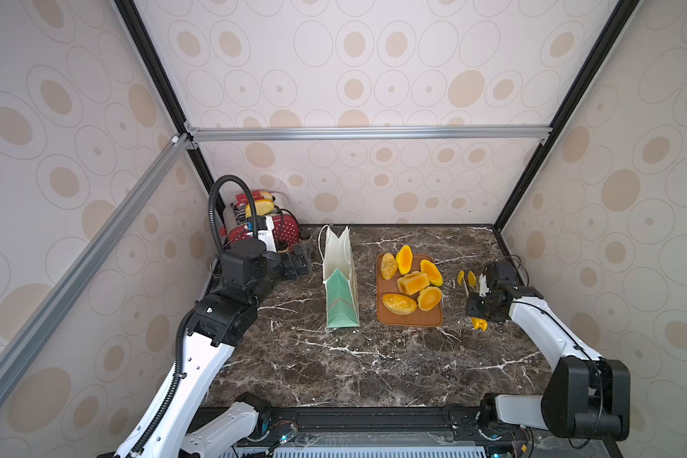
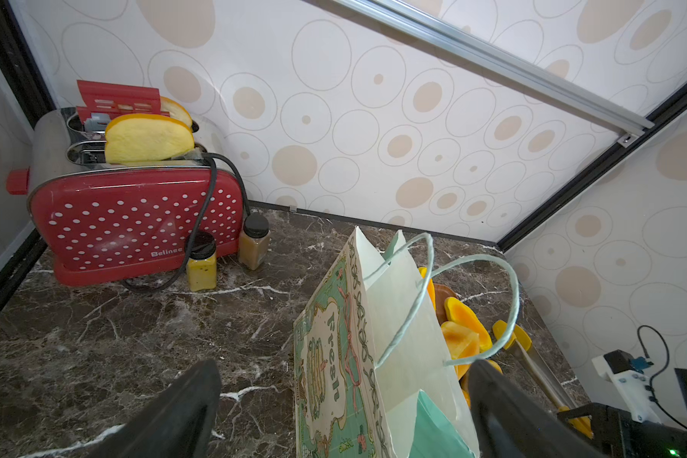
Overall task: Pack bread into a paper bag
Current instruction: Pick up the clamp from the center of the board, then pick up the fake bread from the plate.
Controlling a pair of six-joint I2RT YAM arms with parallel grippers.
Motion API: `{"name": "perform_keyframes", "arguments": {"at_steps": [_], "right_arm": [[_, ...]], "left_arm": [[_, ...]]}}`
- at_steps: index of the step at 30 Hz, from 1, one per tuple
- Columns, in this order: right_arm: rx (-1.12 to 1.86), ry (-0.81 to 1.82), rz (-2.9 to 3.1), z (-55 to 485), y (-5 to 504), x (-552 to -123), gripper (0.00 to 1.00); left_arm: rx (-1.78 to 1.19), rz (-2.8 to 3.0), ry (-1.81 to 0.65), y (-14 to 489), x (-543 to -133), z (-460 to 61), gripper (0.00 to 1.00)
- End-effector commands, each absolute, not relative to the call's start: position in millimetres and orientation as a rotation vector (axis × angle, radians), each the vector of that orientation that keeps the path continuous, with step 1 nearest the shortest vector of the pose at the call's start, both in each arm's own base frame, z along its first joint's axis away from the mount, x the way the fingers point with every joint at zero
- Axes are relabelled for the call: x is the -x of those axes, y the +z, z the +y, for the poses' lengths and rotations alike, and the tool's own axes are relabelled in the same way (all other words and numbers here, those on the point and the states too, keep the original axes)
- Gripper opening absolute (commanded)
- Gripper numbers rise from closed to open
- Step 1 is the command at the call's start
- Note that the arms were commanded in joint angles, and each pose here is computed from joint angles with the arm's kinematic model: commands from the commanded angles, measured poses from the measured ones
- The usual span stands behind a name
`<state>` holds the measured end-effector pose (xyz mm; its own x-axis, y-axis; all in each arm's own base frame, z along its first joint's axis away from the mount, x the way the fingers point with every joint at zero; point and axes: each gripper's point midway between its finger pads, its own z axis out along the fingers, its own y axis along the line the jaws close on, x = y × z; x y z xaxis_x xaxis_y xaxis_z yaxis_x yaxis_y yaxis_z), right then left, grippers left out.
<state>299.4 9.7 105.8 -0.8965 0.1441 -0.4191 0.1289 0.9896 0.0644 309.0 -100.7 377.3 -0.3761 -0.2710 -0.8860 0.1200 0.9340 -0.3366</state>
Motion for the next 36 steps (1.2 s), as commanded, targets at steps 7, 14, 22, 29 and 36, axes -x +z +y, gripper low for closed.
{"name": "perform_keyframes", "arguments": {"at_steps": [7,14,22,29,36], "right_arm": [[-0.085,0.131,2.617,21.1,158.4,-284.7,0.49],[-0.011,0.353,2.441,50.0,214.2,-279.3,0.5],[0.154,0.512,2.471,84.9,231.8,-261.1,0.5],[0.222,0.586,2.488,103.1,234.1,-271.9,0.52],[0.219,0.635,2.558,119.8,221.5,-322.0,0.52]], "left_arm": [[0.111,1.873,-0.425,400.8,-305.0,-99.4,0.99],[0.071,1.88,-0.421,402.1,-309.6,-105.2,0.99],[-0.034,1.85,-0.411,429.1,-323.3,-118.6,0.99],[-0.003,1.856,-0.415,433.0,-338.3,-122.4,0.99],[0.024,1.876,-0.417,428.4,-344.4,-124.0,0.99]]}}
